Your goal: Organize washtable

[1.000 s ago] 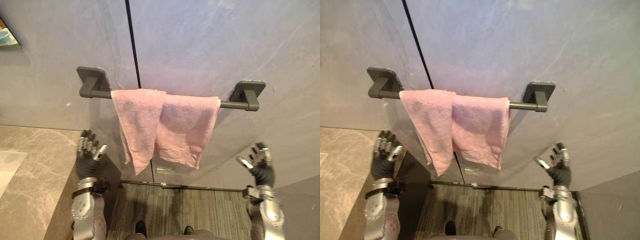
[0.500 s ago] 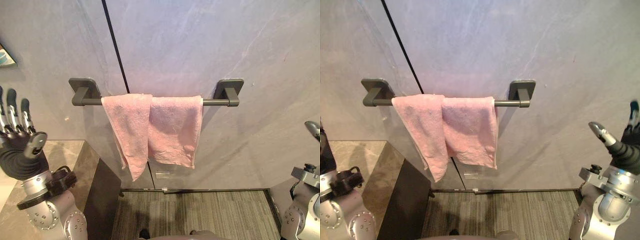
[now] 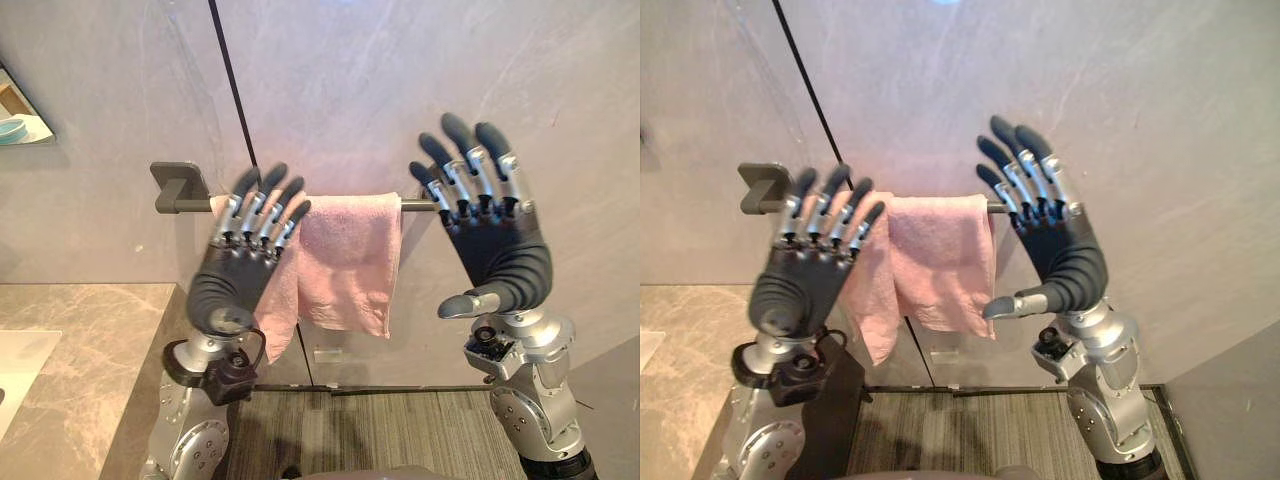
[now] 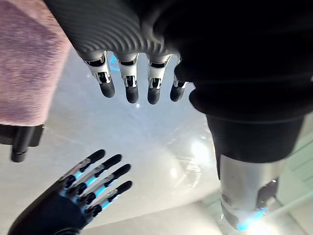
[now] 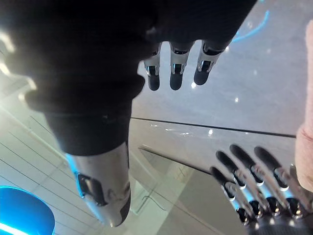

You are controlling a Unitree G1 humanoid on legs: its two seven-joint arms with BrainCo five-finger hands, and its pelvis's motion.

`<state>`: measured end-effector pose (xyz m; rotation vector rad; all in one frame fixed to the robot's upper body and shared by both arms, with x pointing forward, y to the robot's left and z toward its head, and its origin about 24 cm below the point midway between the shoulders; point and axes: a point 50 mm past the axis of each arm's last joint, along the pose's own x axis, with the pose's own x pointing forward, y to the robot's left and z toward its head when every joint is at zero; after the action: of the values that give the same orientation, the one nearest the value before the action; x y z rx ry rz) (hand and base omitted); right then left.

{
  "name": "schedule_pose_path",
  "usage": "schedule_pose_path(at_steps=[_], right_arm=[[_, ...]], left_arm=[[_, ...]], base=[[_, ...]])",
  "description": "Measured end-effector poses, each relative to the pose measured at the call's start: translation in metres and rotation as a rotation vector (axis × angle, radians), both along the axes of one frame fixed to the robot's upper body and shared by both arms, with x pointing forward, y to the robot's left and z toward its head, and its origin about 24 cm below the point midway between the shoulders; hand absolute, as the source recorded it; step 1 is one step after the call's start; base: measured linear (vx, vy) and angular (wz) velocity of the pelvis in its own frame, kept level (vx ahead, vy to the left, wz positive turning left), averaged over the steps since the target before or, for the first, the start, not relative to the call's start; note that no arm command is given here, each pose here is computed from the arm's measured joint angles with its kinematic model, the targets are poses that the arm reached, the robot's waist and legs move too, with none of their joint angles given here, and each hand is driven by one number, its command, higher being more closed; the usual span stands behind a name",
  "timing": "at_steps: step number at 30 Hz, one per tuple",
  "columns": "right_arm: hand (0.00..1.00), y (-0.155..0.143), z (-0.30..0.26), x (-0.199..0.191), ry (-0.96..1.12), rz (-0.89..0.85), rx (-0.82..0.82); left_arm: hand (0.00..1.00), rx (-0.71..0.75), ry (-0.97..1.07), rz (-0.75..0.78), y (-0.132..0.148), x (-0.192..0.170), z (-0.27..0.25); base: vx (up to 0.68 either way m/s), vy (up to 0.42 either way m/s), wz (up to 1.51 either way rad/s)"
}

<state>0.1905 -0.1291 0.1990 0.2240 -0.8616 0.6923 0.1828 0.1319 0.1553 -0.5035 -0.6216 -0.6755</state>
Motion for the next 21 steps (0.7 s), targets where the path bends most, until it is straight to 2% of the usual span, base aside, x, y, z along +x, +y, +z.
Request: schedule_pose_path(at_steps=[9,21], right_arm=[[0.00,0.015,-0.027,0.008,0.143,0.115,-0.119],[0.00,0.031,-0.086,0.020,0.419,0.188,-0.293]], left_arm=[[0.00,0.125,0.174,-0.125,-0.016,0.009,-0.038],[0.00,0.326,0.331,-0.067,-0.010,0.017,-0.082]], base=[[-0.02,-0.001,0.00],[0.00,0.000,0.01]])
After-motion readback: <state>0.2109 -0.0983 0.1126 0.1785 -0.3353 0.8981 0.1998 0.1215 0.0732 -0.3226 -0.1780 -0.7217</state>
